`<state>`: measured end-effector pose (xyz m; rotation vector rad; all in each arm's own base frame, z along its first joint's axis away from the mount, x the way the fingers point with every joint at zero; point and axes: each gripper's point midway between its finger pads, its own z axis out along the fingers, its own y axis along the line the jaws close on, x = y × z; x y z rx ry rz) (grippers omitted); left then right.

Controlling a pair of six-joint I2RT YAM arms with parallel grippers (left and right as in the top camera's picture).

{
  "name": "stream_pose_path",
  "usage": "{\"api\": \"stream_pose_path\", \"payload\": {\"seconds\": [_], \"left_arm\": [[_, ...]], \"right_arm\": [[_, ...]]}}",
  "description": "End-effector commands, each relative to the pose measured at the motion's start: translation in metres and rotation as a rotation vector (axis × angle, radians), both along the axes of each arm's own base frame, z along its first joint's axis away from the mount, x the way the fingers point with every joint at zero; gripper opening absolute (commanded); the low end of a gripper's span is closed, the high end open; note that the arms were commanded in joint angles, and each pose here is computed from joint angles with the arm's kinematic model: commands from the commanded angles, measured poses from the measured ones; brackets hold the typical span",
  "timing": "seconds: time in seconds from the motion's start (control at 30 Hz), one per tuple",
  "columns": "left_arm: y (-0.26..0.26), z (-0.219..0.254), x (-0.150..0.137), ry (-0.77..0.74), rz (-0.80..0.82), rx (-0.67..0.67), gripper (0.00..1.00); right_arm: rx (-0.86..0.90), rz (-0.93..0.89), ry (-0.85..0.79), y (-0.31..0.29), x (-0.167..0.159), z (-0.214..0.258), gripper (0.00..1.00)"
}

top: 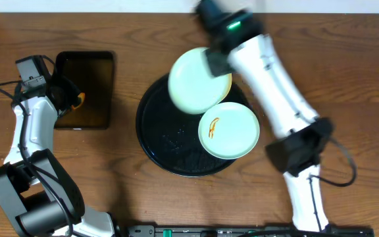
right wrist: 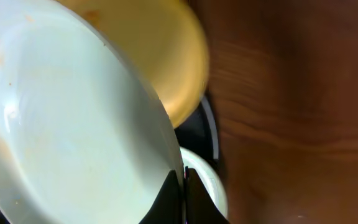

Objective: Clean dirty plates on tray and stack at the side
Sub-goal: 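Carry the green plate with the right gripper to the table's right side, then open the right gripper and release the green plate on the table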

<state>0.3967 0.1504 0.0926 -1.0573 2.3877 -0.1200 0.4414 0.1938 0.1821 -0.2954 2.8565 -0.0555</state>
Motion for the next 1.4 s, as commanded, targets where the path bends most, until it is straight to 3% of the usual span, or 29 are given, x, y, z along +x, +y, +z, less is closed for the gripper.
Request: {"api": "stream_pose_path", "payload": {"seconds": [0.0,0.33,0.57,0.87,0.93,1.1,1.13,1.2,1.23,1.3,1.37], "left_arm": [[0.003,0.003,0.000,-0.002,-0.001,0.014,0.07],[0.003,0.003,0.000,-0.002,-0.001,0.014,0.08],[0.003,0.003,0.000,-0.002,-0.001,0.014,0.08],[0.003,0.003,0.000,-0.002,-0.001,0.014,0.08],[0.003,0.003,0.000,-0.002,-0.001,0.014,0.08],[0.003,0.003,0.000,-0.002,-0.001,0.014,0.08],[0.003,0.003,0.000,-0.002,-0.001,0.014,0.08],[0.003,0.003,0.000,-0.002,-0.001,0.014,0.08],[0.003,0.003,0.000,-0.002,-0.001,0.014,0.08],[0.003,0.003,0.000,-0.003,-0.001,0.014,0.08],[0.003,0.003,0.000,-0.003,-0.001,0.014,0.08]], "right_arm": [[0.216,-0.089,0.079,-0.027,0.002,0.011,0.01],[0.286,-0.426,0.147,-0.174,0.027,-0.030,0.01],[0.285,-0.549,0.207,-0.225,0.018,-0.080,0.01],[0.231,-0.605,0.222,-0.245,0.010,-0.121,0.02],[0.207,-0.617,0.225,-0.249,0.008,-0.123,0.11],[0.163,-0.628,0.226,-0.257,0.005,-0.123,0.04],[0.161,-0.631,0.230,-0.258,0.004,-0.123,0.06],[0.185,-0.629,0.246,-0.253,0.001,-0.123,0.30],[0.224,-0.618,0.259,-0.245,0.001,-0.122,0.38],[0.349,-0.529,0.281,-0.221,0.003,-0.117,0.40],[0.494,-0.421,0.286,-0.191,0.006,-0.104,0.32]]}}
